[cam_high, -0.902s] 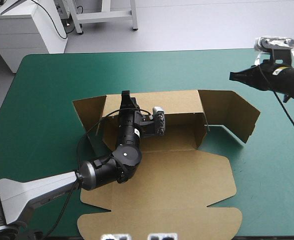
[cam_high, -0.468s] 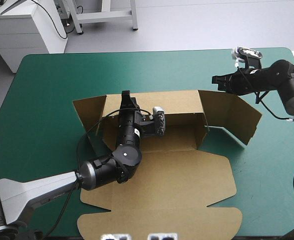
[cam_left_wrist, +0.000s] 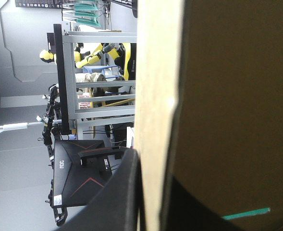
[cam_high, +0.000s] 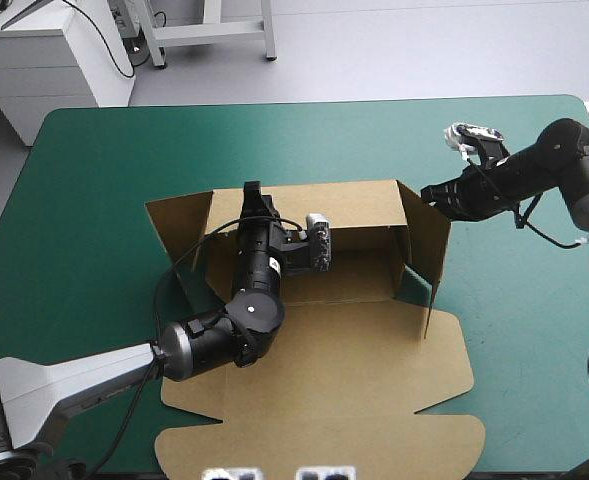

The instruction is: Fold the box

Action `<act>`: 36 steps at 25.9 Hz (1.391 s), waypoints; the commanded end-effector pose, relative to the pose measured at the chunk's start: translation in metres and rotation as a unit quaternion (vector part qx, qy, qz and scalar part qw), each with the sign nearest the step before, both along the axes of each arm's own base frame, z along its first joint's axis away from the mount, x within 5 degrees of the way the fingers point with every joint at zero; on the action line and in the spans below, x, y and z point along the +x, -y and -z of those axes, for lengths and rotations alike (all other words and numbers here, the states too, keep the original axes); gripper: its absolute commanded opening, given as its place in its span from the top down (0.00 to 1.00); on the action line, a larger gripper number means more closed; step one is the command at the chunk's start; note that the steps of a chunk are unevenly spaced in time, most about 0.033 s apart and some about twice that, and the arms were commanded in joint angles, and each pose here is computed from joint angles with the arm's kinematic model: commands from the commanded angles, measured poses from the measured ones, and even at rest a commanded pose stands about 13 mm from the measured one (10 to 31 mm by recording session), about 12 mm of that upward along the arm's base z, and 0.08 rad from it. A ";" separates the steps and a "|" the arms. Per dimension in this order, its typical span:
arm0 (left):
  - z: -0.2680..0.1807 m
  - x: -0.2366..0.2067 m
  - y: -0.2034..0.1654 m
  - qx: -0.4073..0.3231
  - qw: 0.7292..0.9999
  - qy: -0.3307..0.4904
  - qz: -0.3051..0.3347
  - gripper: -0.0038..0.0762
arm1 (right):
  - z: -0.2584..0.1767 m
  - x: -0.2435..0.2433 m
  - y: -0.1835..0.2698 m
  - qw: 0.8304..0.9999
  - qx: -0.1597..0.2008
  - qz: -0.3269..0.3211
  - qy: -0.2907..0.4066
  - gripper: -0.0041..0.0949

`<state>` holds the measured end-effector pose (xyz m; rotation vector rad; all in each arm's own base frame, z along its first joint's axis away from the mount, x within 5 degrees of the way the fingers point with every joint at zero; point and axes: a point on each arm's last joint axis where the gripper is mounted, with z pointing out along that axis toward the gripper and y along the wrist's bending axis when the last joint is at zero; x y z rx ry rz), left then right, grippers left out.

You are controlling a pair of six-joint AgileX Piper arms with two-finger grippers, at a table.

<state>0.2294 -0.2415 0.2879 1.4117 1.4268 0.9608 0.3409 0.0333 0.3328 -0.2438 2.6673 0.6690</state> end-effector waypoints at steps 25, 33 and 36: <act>-0.022 -0.003 -0.004 -0.027 0.999 0.032 -0.005 0.96 | 0.040 -0.093 -0.019 0.972 0.007 -0.113 0.208 0.30; -0.022 -0.003 -0.005 -0.028 0.999 0.031 -0.005 0.96 | 0.044 -0.087 -0.015 0.964 -0.032 -0.124 0.235 0.11; -0.022 -0.003 -0.004 -0.029 0.999 0.029 -0.004 0.96 | 0.048 -0.090 -0.025 0.964 0.011 -0.127 0.234 0.11</act>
